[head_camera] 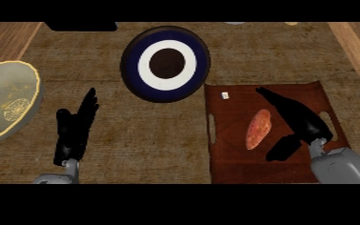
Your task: Pick the sweet potato from the tray and place it in the plate
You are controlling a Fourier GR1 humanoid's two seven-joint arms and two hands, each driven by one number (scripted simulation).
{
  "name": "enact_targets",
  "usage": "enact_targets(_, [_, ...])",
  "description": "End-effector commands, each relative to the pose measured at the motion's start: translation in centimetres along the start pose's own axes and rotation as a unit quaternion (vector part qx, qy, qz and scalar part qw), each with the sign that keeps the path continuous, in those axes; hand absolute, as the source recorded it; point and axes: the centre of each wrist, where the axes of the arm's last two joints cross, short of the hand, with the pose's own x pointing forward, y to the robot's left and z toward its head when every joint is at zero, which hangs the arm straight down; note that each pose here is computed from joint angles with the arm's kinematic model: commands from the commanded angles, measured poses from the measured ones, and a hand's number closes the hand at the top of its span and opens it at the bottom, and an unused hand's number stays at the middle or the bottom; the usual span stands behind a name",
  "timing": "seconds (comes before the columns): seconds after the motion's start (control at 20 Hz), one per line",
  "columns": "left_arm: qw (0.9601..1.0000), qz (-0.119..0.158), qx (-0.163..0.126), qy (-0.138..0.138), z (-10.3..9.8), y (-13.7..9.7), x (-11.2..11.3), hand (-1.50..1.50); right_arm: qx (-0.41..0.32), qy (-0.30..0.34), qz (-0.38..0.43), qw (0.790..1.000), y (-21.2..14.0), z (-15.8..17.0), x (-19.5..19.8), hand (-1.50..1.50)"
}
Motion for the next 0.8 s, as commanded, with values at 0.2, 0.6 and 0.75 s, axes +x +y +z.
enact_targets(0.2, [0.9999,-0.013,-0.002,-0.006,1.4,0.9,-0.4,0.0,0.015,0.0,0.005,1.0,2.5,-1.3,-2.9,-1.5])
enact_targets(0.6, [1.0,-0.004,-0.002,0.0,-1.0,0.7,-0.2,0.0,0.018,0.01,0.004,1.0,2.9,-1.1,-2.6,-1.5])
enact_targets(0.75, [0.9999,-0.002,0.012,-0.004,1.0,-1.0,0.1,0.0,0.029,0.011,-0.004,1.0,1.8,-3.5,-2.5,-1.5])
